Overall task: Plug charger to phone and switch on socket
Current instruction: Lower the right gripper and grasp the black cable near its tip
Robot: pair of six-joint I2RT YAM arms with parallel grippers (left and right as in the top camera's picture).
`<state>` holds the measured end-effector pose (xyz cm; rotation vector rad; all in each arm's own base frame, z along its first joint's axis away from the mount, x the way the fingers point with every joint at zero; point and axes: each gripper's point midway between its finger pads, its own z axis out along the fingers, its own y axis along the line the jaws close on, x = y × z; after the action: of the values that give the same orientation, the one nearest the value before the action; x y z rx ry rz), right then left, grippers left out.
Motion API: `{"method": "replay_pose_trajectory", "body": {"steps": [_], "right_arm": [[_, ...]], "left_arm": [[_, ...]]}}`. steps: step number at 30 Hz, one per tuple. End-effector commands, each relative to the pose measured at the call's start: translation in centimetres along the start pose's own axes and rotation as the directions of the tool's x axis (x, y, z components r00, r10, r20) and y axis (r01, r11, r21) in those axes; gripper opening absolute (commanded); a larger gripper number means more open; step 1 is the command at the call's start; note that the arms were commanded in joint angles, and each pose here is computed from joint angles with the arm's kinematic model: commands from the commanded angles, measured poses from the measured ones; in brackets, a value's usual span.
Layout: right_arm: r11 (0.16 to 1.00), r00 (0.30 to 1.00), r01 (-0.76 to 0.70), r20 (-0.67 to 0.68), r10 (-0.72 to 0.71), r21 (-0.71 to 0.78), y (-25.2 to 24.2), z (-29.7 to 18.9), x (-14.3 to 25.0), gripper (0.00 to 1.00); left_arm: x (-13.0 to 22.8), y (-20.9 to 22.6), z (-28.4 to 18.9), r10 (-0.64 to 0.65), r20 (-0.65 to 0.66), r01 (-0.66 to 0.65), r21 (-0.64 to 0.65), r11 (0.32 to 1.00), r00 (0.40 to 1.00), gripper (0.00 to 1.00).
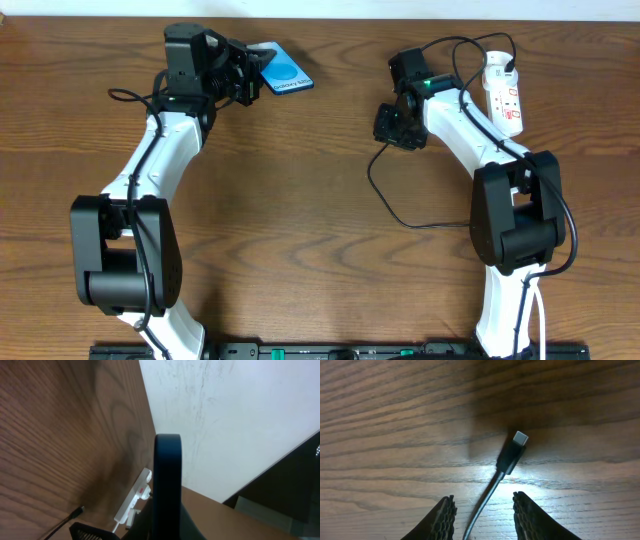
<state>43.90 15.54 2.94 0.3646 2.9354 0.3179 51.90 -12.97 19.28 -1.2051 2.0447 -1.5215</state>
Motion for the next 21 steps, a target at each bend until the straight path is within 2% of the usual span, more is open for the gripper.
{"method": "replay_pose_trajectory", "body": {"steps": [1, 21], "right_arm": [[0.999, 1.000, -0.011, -0.017, 0.012, 0.037, -0.8, 1.2, 0.3, 0.36], [0.995, 1.000, -0.004, -0.027, 0.007, 0.098, -2.0, 3.4, 0.6, 0.35]], "left_arm": [[0.9, -1.2, -0.3, 0.036, -0.034, -0.036, 0.027, 0.999, 0.999, 0.07], [1.0, -1.2, -0.3, 0.052, -0.040, -0.051, 0.027, 0.998, 0.998, 0.08]]}}
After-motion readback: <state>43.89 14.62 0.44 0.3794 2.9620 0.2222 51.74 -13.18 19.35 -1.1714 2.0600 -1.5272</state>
